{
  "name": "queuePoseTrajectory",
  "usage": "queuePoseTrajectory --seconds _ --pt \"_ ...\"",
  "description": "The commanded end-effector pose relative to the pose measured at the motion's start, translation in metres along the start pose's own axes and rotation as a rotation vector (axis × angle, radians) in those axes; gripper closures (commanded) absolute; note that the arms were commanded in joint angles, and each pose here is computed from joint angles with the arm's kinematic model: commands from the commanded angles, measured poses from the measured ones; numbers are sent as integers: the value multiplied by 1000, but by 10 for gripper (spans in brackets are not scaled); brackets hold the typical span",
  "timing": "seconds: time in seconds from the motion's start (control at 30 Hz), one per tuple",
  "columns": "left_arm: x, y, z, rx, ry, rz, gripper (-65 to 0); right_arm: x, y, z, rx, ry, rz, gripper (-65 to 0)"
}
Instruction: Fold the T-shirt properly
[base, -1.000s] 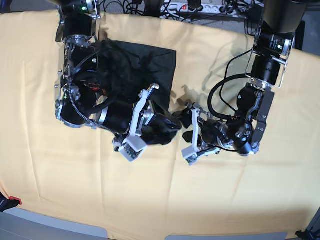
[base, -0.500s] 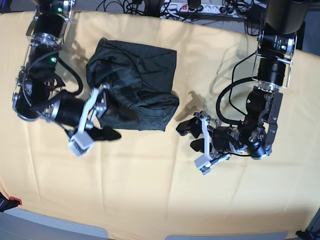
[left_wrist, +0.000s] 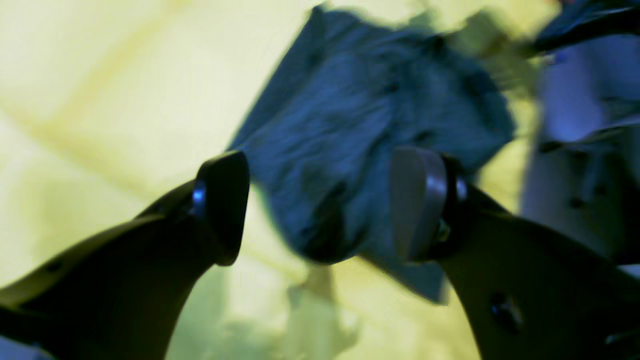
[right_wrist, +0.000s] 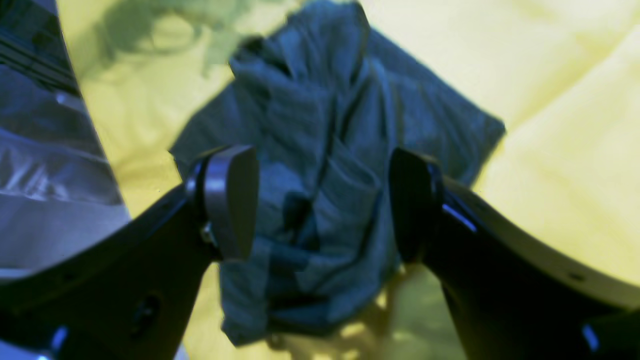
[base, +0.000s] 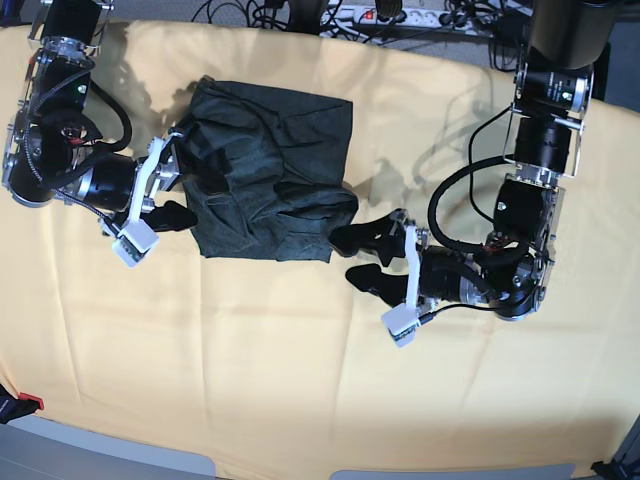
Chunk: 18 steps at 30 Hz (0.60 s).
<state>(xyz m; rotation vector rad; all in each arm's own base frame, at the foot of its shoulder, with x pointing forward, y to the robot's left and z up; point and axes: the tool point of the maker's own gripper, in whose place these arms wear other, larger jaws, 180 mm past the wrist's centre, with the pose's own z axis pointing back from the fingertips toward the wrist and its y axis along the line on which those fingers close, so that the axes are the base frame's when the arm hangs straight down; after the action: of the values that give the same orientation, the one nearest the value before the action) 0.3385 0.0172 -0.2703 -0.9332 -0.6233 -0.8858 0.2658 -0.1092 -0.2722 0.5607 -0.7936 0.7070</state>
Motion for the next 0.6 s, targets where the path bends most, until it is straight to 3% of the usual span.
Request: queuePoseTrajectory --seconds 0.0,0.13,0.33,0.47,0.57 --pt "22 -9 7 -43 -51 -36 -449 14 -7 11 -27 -48 27 -418" --pt "34 -37 -7 -178 -84 -36 -449 16 -32 37 -136 -95 -13 -418" --pt "26 -70 -49 -291 -13 -64 -449 7 -46 68 -211 -157 -86 -418" --pt "1 -66 -81 -210 149 -142 -449 -9 -50 77 -247 -136 -125 -418" --pt "4 -63 -97 -156 145 -188 -449 -16 -52 83 -268 -132 -144 -418"
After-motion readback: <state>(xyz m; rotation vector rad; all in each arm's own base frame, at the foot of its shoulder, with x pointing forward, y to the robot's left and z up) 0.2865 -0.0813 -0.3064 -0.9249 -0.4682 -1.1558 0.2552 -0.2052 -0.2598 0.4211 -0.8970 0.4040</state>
